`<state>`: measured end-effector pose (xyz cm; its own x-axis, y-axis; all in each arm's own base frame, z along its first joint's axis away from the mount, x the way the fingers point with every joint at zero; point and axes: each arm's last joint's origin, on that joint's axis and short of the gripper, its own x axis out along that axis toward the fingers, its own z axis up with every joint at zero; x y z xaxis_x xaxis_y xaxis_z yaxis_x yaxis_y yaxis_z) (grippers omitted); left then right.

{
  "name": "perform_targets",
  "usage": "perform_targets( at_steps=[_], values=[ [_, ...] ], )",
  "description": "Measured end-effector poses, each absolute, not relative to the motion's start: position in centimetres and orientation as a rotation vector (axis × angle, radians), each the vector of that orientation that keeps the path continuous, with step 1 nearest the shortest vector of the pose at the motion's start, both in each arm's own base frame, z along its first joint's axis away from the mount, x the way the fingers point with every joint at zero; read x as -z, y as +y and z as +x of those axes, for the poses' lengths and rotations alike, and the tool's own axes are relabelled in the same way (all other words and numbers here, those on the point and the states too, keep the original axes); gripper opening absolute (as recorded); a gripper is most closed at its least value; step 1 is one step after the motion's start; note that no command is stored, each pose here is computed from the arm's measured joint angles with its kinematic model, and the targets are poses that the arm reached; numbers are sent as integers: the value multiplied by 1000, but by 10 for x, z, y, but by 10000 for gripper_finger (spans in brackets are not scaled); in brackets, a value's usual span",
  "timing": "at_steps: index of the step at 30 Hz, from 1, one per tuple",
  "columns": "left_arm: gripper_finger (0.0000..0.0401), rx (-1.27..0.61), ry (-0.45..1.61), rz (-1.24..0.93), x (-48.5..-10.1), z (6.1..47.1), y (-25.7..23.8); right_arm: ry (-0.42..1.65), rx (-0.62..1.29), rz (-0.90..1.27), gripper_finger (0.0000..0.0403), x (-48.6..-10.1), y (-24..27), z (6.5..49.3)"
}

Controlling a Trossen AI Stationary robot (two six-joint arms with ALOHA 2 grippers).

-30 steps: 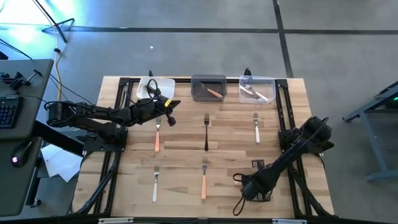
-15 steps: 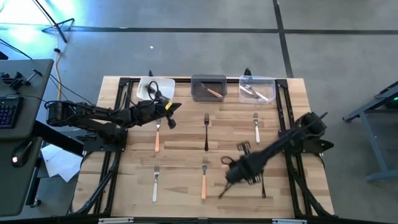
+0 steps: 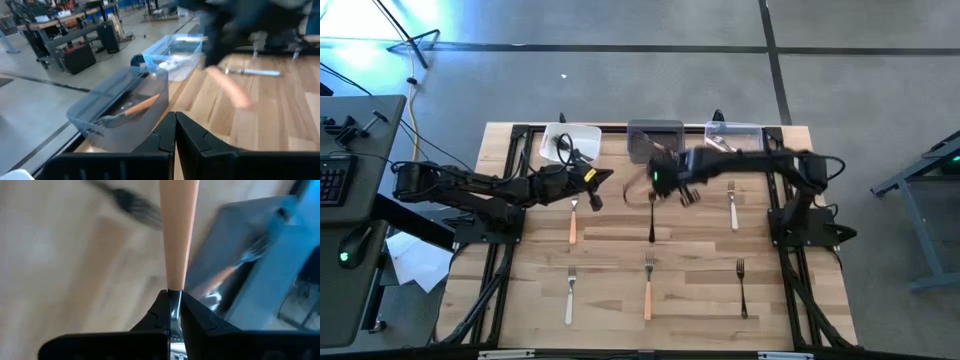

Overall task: Sort silverware by color (type)
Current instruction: Put the bottom right orange fork into the black bin

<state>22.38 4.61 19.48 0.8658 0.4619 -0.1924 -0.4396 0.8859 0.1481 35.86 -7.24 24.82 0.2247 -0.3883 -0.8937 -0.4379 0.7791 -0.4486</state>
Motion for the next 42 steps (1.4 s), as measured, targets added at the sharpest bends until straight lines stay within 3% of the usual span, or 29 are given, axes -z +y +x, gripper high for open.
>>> perform_targets(
  at_steps=[11, 22, 42],
  values=[
    [0, -504, 179, 114, -200, 224, 47, 1230, -40, -848, 5, -251, -162, 355],
    [0, -545, 158, 120, -203, 223, 48, 1242, -7, -809, 5, -205, -212, 363],
    [0, -551, 125, 91, -205, 224, 49, 1179, 55, -783, 10, -194, -235, 364]
  ],
)
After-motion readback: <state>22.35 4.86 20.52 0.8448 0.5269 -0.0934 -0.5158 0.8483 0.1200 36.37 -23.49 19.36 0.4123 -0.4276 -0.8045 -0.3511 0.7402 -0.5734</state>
